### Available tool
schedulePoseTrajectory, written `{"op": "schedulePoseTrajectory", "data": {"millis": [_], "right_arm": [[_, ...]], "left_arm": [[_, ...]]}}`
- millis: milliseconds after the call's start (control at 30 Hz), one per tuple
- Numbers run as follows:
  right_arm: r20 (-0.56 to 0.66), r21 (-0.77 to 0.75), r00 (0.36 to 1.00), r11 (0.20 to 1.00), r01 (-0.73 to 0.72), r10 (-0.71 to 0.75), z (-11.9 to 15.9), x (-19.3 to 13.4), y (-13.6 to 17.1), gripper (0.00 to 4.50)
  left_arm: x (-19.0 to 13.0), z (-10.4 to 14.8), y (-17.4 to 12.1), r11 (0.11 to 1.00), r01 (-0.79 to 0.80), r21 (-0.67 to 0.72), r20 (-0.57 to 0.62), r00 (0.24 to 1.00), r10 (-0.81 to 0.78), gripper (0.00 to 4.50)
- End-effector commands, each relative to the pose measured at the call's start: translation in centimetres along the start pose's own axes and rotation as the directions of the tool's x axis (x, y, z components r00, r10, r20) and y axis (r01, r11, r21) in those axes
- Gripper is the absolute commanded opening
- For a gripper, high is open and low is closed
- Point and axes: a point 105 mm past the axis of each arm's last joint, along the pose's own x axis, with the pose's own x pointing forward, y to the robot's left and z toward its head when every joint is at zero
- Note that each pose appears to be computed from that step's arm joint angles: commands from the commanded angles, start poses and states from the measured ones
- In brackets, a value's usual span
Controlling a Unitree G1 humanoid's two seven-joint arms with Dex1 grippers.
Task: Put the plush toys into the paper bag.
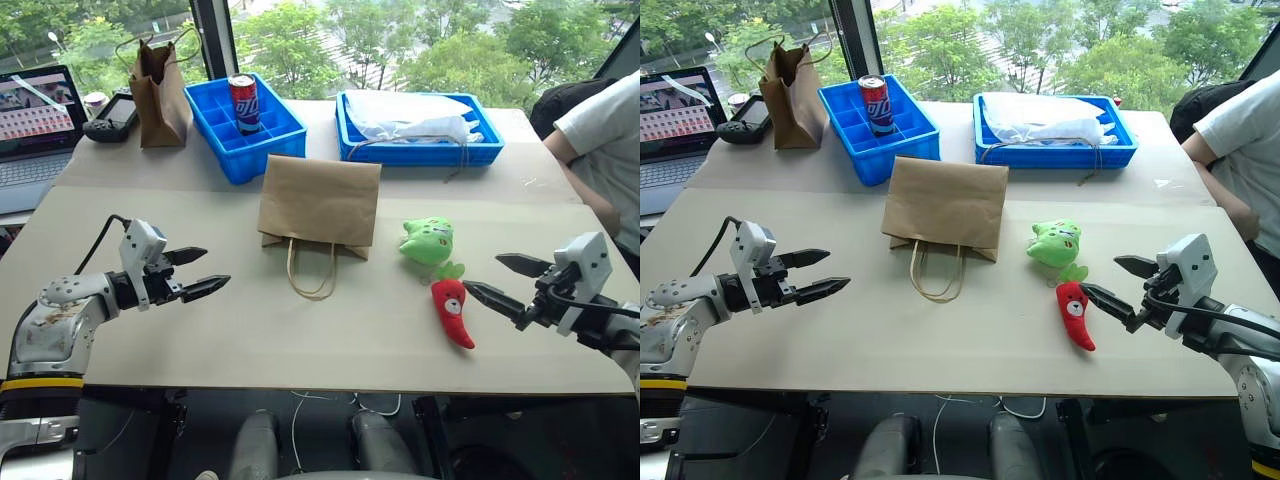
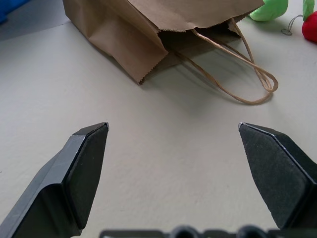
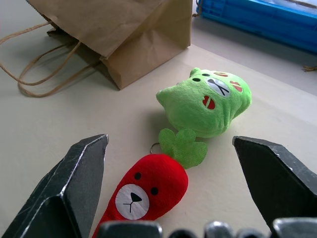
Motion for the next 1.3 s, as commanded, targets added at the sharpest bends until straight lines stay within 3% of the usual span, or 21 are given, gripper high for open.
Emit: {"op": "schedulePoseTrajectory", "data": {"millis": [33, 100, 267, 400, 500, 700, 1000, 1133, 1233, 1300], "right_arm": [[0.022, -0.048, 1.0, 0.999, 0.002, -0.001, 1.3, -0.3, -0.1, 4.48], [0.03, -0.074, 0.998, 0.996, -0.051, 0.053, 2.2, -0.3, 0.7, 4.48], [0.025, -0.134, 0.954, 0.947, -0.292, 0.297, 5.7, 0.8, 5.0, 4.48], [0.008, -0.142, 0.915, 0.906, -0.398, 0.403, 7.1, 1.3, 7.8, 4.48], [-0.004, -0.147, 0.911, 0.901, -0.409, 0.413, 7.4, 1.6, 8.6, 4.48], [-0.017, -0.151, 0.901, 0.889, -0.431, 0.434, 7.4, 1.6, 10.2, 4.48], [-0.04, -0.131, 0.917, 0.908, -0.398, 0.396, 6.2, 1.5, 10.4, 4.48], [-0.037, -0.131, 0.926, 0.917, -0.376, 0.375, 6.3, 1.3, 10.2, 4.48], [-0.041, -0.139, 0.934, 0.924, -0.357, 0.355, 6.2, 1.2, 9.9, 4.48], [-0.038, -0.145, 0.937, 0.926, -0.349, 0.347, 6.2, 1.3, 9.8, 4.5]], "left_arm": [[-0.6, 2.5, -0.2, 0.997, 0.059, 0.04, 0.072, 0.996, -0.062, 4.5], [-1.1, 4.7, -1.2, 0.981, 0.183, 0.07, 0.116, 0.975, -0.19, 4.5], [0.4, 7.7, -3.2, 0.861, 0.415, 0.295, -0.006, 0.901, -0.433, 4.5], [2.2, 8.3, -3.5, 0.755, 0.513, 0.409, -0.12, 0.85, -0.512, 4.5], [3.9, 8.9, -4.4, 0.679, 0.555, 0.48, -0.138, 0.812, -0.567, 4.5], [7.9, 7.8, -4.3, 0.43, 0.598, 0.677, -0.356, 0.777, -0.52, 4.5], [11.7, 6.5, -5.8, 0.111, 0.553, 0.826, -0.437, 0.751, -0.495, 4.5], [12.2, 5.7, -5.6, 0.041, 0.558, 0.829, -0.485, 0.753, -0.446, 4.5], [12.8, 5.7, -5.2, 0.062, 0.549, 0.834, -0.481, 0.776, -0.407, 4.5], [13.4, 5.7, -4.7, 0.119, 0.541, 0.832, -0.466, 0.8, -0.378, 4.0]]}}
